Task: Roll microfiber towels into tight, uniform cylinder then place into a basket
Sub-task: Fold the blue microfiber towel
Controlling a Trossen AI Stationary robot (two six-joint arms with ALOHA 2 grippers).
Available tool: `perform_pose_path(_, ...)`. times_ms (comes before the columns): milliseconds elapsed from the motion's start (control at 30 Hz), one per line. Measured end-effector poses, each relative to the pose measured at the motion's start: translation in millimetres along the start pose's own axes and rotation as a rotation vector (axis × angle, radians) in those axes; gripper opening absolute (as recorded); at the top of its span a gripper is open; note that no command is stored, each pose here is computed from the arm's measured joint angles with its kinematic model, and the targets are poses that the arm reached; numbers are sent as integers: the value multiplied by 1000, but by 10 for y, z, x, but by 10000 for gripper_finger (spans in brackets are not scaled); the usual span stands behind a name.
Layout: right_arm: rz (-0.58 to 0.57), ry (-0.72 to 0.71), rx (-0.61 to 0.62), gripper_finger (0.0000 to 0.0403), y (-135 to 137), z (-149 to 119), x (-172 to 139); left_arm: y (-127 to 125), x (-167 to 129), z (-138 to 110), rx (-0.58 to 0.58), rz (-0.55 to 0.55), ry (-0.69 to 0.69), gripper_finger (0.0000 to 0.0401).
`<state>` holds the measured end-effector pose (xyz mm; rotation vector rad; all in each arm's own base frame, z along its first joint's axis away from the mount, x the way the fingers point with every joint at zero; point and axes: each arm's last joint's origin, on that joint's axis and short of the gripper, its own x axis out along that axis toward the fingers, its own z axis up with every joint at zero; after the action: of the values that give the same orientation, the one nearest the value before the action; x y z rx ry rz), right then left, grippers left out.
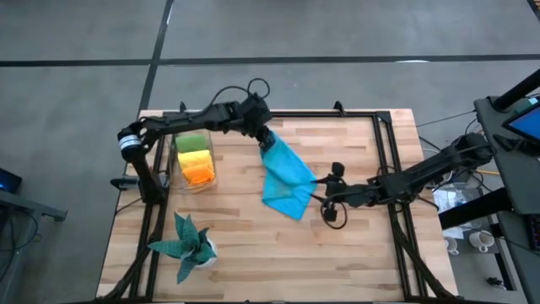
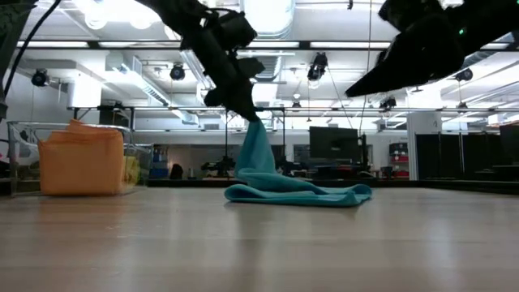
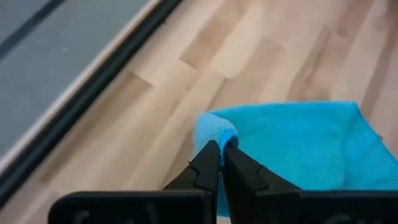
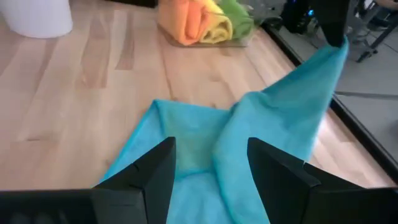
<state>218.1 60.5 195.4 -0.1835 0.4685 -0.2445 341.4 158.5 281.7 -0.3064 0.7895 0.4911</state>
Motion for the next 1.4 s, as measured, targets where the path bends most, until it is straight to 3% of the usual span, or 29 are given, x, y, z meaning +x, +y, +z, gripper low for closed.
perform_pose_path(167,-20,68,-99,194,203,-84,327,-32,40,-102,11,-76,-15,0)
perform_pose_path(300,-186,176,-249,194,346,-244,628,-110,-34,-190,57,-99,-28,0)
perform_pose_path(433,-249,253,-358,194,453,-373,895,-210,-71,-383,87,-131,-58,0)
perform_pose_path(633,-292,298,-437,194,513,-392,1157,-303,-147,-695,84,-199,-225,0)
perform_pose_path(833,-342,319,-446,194,379,-333,1238,-336,-157,-1009,48,-266,-375,0)
perform_pose_path(933,-274,335,-416,194,305,-333,1281,-317,-137,-1147,33,-285,-421,0)
perform_pose_path(1100,-214,422,-367,194,146,-338,1364,-289,-126,-1251,15,-301,-479,0)
perform_pose_path(1400,-159,626,-369,187,5,-67,1434,-282,-115,-1285,28,-298,-476,0)
